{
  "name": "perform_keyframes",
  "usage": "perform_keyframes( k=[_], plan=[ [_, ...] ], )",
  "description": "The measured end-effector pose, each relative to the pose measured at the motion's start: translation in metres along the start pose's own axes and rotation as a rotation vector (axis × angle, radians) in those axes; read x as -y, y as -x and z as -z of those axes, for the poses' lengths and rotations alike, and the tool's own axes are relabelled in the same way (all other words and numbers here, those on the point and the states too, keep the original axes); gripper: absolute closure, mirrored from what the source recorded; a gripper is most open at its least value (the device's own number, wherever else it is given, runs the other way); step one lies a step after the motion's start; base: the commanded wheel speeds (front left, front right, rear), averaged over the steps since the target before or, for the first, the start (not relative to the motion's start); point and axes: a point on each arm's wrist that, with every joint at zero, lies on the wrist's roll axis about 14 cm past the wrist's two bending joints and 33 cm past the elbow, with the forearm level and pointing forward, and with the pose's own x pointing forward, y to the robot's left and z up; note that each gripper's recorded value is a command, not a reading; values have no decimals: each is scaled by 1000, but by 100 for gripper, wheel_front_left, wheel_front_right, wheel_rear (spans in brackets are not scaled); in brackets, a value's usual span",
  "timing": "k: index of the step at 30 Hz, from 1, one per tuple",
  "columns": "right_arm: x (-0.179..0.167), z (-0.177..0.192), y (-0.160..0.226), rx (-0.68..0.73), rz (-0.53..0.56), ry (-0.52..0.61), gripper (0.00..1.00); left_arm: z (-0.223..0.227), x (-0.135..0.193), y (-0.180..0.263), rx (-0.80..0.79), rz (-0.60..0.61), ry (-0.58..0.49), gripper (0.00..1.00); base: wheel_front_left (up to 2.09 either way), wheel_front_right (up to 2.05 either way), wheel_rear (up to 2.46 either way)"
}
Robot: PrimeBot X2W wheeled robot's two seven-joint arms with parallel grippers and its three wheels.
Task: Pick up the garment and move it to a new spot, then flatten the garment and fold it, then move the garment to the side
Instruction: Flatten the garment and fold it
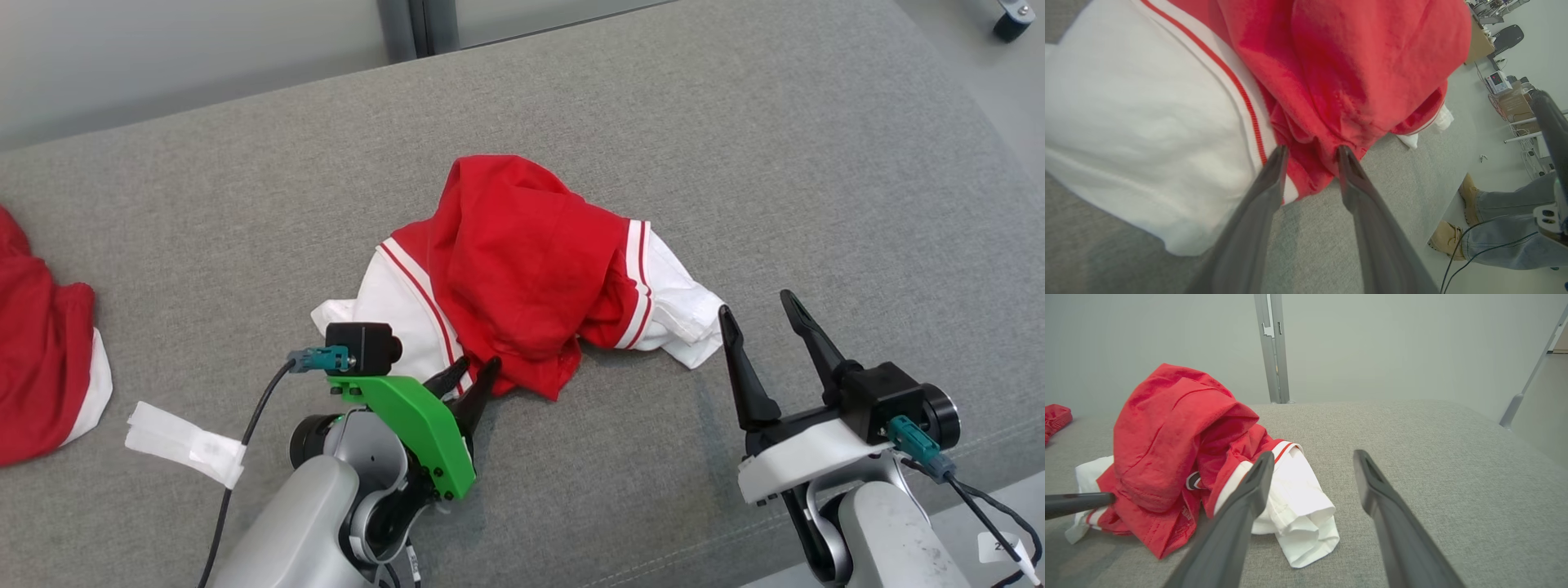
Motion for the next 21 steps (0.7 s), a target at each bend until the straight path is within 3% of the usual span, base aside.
perform_keyframes(
  k=[1, 5, 7, 14, 21],
  plan=[
    [1, -1, 0, 2, 1, 1, 0, 1, 0, -1, -2, 1, 4, 51, 0, 0, 0],
    [3, 0, 0, 0, 9, 2, 0, -5, 3, -6, 23, 7, 11, 76, 0, 0, 0],
    [5, -1, 1, 0, 13, 2, 0, -9, 6, -9, 36, 19, 10, 100, 0, 0, 0],
    [6, 1, 3, -4, 19, -3, 0, -21, 6, 2, 57, 51, 12, 100, 0, 0, 0],
    [-10, 4, -2, -8, -28, -4, 0, -51, -11, 49, 123, 44, 6, 100, 0, 0, 0]
  ],
)
